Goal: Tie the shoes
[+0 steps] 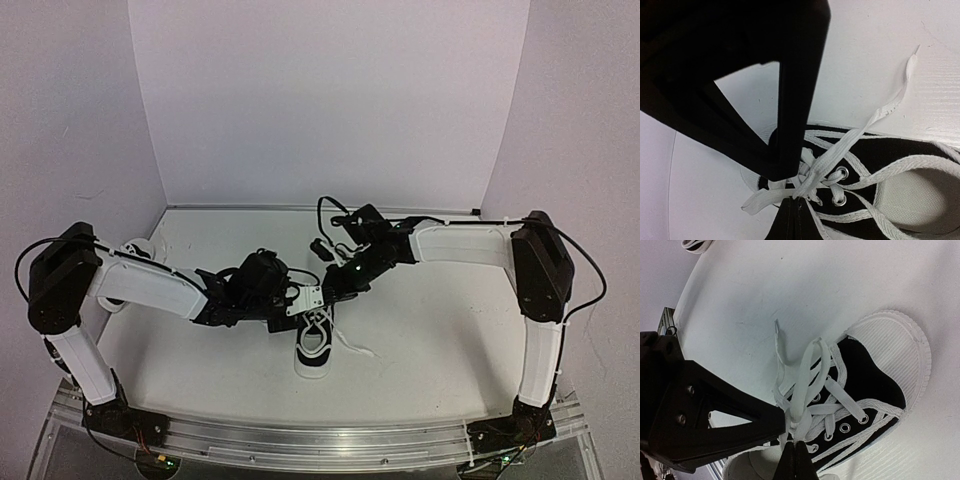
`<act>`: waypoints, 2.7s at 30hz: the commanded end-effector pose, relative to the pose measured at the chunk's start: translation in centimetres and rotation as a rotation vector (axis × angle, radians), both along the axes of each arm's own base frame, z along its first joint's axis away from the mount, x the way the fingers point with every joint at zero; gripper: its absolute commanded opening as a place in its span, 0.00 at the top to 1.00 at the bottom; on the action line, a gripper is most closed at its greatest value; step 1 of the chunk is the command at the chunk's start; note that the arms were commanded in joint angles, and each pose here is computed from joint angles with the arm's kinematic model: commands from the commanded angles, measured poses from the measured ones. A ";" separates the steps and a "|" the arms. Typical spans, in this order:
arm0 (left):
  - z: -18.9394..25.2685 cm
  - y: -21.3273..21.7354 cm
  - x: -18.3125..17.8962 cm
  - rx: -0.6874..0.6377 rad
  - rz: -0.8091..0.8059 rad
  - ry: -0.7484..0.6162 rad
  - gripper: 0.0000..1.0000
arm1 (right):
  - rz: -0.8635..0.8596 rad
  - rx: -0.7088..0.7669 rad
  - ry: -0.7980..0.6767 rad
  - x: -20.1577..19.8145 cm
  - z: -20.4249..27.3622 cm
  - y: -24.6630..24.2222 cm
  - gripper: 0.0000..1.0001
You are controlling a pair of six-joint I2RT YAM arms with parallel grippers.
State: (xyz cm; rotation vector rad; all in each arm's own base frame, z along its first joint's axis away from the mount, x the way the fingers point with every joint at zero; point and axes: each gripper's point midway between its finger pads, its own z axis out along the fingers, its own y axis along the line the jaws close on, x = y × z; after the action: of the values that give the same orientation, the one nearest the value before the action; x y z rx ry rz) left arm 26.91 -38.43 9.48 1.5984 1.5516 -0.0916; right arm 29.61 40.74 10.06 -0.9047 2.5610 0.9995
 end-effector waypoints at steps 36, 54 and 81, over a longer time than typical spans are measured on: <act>-0.2 -1.9 1.4 -0.384 0.108 0.095 1.00 | 0.012 0.096 0.053 -0.8 1.1 0.9 0.98; -1.0 -1.6 0.8 -0.452 0.063 0.149 1.00 | 0.005 0.205 0.061 -0.8 4.3 -0.3 0.70; -1.5 -1.8 0.5 -0.401 0.034 0.156 1.00 | -0.085 0.170 0.159 1.2 -0.8 -1.6 0.81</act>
State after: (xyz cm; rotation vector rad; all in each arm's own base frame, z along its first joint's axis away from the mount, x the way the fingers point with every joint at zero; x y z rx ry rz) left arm 27.71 -39.66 7.91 1.2398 1.5767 -0.4643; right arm 31.02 37.71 8.87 -0.6660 2.6096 1.1926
